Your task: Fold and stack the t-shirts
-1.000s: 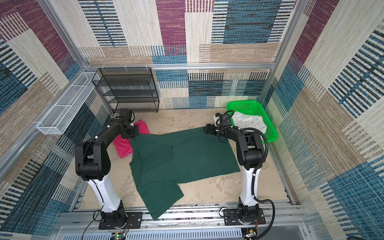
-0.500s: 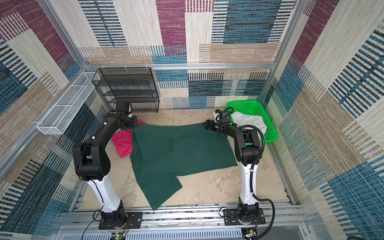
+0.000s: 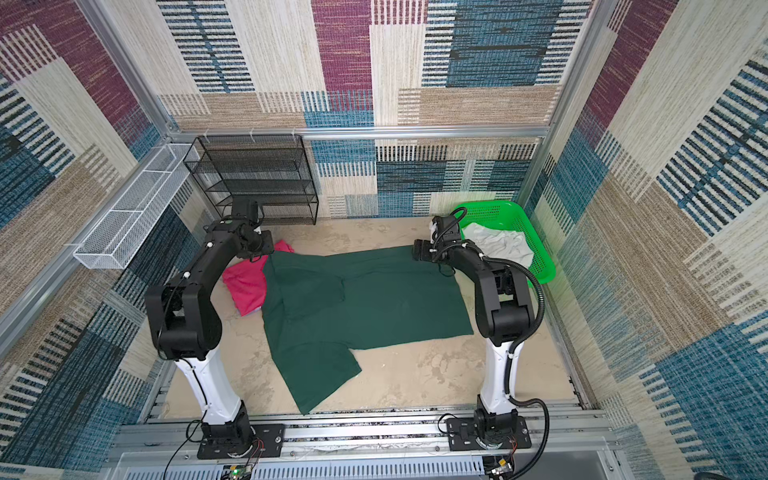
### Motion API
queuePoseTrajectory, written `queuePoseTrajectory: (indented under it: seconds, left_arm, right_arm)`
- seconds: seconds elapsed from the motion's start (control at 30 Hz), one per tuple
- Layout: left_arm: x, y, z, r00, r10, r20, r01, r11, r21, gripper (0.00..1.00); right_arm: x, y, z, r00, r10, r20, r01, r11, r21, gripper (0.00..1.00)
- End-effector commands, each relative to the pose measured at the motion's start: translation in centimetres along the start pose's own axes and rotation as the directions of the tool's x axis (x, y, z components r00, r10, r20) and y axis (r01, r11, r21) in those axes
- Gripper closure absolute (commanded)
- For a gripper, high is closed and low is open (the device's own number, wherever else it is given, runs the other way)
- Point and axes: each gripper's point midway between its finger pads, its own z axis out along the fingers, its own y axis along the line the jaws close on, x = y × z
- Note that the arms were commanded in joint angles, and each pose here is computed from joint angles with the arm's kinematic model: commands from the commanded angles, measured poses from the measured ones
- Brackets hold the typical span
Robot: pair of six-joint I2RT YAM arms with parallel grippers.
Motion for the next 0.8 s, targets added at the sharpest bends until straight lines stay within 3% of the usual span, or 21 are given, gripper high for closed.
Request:
queuePoseTrajectory:
  seconds: [0.0, 0.17, 0.37, 0.77]
  left_arm:
    - [3.1, -2.1, -1.8, 0.998, -0.066, -0.014, 0.068, 0.989, 0.13, 0.53]
    - [11.3, -7.3, -4.5, 0.989, -0.047, -0.139, 0.095, 0.925, 0.368, 0.53]
    - [16.6, -8.1, -5.0, 0.984, -0.074, -0.161, 0.135, 0.902, 0.411, 0.53]
    - [18.0, -8.5, -3.3, 0.975, -0.055, -0.216, 0.139, 0.908, 0.396, 0.54]
  right_arm:
    - [1.4, 1.4, 0.1, 0.99, -0.142, -0.022, 0.143, 0.988, 0.053, 0.11]
    - [2.3, 6.8, 2.1, 0.961, -0.275, -0.022, 0.274, 0.961, -0.041, 0.27]
    - [2.6, 11.0, 4.3, 0.935, -0.354, -0.024, 0.35, 0.931, -0.105, 0.4]
    - [4.6, 12.7, 6.0, 0.909, -0.414, -0.059, 0.405, 0.906, -0.121, 0.49]
